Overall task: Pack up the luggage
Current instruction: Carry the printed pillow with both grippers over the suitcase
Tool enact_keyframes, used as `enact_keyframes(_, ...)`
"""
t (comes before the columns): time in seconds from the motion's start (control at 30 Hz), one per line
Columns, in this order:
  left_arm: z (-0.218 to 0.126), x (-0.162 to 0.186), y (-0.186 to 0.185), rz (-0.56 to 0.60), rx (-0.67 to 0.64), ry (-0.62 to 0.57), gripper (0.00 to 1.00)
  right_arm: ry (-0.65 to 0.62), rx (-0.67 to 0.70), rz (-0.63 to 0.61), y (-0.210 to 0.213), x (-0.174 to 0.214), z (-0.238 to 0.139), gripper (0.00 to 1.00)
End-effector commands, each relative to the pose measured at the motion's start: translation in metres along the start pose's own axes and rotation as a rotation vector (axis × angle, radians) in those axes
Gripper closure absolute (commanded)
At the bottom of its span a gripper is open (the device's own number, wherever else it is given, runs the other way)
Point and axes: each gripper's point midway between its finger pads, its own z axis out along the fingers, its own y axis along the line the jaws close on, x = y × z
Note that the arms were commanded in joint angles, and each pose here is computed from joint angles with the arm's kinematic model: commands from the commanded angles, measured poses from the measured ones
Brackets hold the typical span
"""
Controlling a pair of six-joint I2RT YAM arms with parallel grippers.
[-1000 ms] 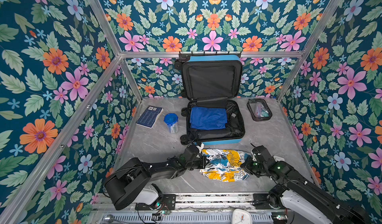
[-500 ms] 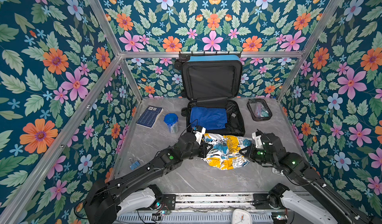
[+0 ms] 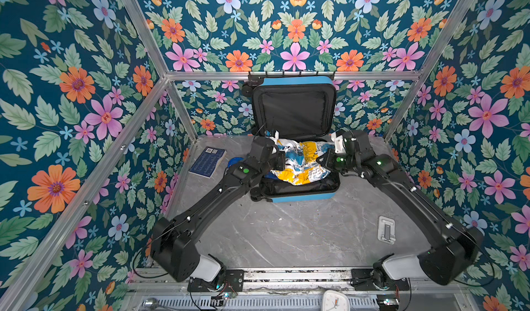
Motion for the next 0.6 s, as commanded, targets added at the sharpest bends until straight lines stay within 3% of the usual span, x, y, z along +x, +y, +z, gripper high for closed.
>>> enact_keyframes(0.0,0.022,-0.01,0.013,0.066,-0.037,0.003,1.0,0.006,-0.04,-0.032,0.0,-0.025,0.027,1.0)
enact_keyframes(0.3,0.09,0.011,0.06,0.038,-0.084,0.102,1.0,0.125,0.02,0.011,-0.036,-0.041,0.117,1.0)
enact_keyframes(0.57,0.12,0.037,0.087,0.0,-0.106,0.178,1.0,0.21,0.095,0.052,-0.076,-0.026,0.153,1.0)
